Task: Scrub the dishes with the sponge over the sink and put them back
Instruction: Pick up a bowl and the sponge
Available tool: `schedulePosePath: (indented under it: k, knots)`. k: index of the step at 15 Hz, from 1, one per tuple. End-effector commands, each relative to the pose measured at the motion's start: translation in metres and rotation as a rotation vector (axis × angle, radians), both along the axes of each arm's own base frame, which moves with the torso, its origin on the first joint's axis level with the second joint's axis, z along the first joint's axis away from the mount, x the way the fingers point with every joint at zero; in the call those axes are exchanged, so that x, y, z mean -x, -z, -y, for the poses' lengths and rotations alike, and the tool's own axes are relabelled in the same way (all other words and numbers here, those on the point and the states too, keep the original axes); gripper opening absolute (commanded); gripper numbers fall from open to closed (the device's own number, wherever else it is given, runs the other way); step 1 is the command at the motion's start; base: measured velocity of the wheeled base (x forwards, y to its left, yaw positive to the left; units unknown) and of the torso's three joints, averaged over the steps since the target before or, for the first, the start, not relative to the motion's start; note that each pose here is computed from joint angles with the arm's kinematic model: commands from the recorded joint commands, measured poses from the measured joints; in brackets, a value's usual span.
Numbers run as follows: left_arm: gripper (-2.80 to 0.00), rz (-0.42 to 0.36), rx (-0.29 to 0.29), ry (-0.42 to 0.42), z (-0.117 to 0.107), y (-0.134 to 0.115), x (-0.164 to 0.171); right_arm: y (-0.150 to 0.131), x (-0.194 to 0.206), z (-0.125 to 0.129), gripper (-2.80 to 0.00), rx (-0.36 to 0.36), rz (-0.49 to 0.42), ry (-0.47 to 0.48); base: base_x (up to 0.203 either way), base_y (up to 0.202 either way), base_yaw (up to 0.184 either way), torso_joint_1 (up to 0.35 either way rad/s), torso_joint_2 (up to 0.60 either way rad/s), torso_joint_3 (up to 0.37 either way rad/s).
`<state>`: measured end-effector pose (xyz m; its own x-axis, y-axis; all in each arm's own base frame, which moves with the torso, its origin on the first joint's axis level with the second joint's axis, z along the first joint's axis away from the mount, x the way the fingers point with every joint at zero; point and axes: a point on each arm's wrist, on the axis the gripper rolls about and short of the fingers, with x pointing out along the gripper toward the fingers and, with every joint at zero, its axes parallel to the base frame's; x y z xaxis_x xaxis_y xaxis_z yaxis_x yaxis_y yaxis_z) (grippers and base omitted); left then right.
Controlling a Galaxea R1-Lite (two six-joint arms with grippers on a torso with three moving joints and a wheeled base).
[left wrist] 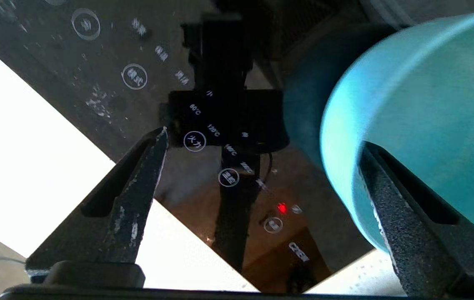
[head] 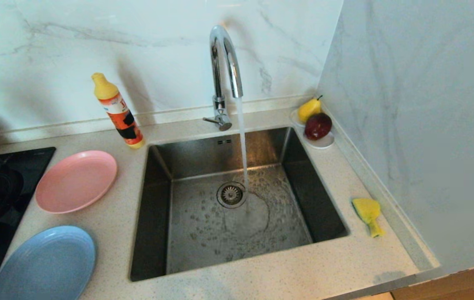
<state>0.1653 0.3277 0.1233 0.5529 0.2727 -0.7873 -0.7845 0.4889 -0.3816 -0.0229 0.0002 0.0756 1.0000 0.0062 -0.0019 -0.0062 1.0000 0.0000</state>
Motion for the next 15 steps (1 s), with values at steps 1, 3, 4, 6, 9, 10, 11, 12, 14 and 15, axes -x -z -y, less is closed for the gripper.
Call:
schedulePosePath:
  k: [1,3,4,6,9,10,11,12,14,15]
  knots:
    - [0.00,-0.010,0.035,-0.007,-0.0023,0.0108,-0.0010,0.0000,0.0000,0.0000,-2.80,0.000,0.000,0.000,0.000,0.000,0.000,0.000,0.00,0.000]
    - [0.00,-0.012,0.041,-0.008,-0.0026,0.0128,-0.0011,0.0000,0.0000,0.0000,-2.80,0.001,0.000,0.001,0.000,0.000,0.000,0.000,0.00,0.000]
    - [0.00,-0.014,0.048,-0.007,-0.0025,0.0140,-0.0012,0.0000,0.0000,0.0000,-2.80,0.000,0.000,0.001,0.000,0.000,0.000,0.000,0.00,0.000]
    - [0.00,-0.016,0.049,-0.006,-0.0027,0.0132,-0.0012,0.0000,0.0000,0.0000,-2.80,0.000,0.000,0.001,0.000,0.000,0.000,0.000,0.00,0.000]
    - [-2.37,-0.018,0.053,-0.004,-0.0020,0.0143,-0.0009,0.0000,0.0000,0.0000,-2.80,0.000,0.000,0.001,0.000,0.000,0.000,0.000,0.00,0.000]
    - [-2.80,-0.021,0.055,-0.002,-0.0014,0.0152,-0.0006,0.0000,0.0000,0.0000,-2.80,0.000,0.000,0.000,0.000,0.000,0.000,0.000,0.00,0.000]
    - [-2.80,-0.019,0.052,-0.002,-0.0018,0.0148,-0.0008,0.0000,0.0000,0.0000,-2.80,0.000,0.000,0.001,0.000,0.000,0.000,0.000,0.00,0.000]
    - [-2.80,-0.019,0.050,-0.001,-0.0019,0.0147,-0.0008,0.0000,0.0000,0.0000,-2.80,0.000,0.000,0.000,0.000,0.000,0.000,0.000,0.00,0.000]
    - [-2.80,-0.024,0.053,0.004,-0.0012,0.0165,-0.0005,0.0000,0.0000,0.0000,-2.80,0.000,0.000,0.000,0.000,0.000,0.000,0.000,0.00,0.000]
    - [-2.80,-0.024,0.053,0.004,-0.0017,0.0177,-0.0008,0.0000,0.0000,0.0000,-2.80,0.000,0.000,0.002,0.000,0.000,0.000,0.000,0.00,0.000]
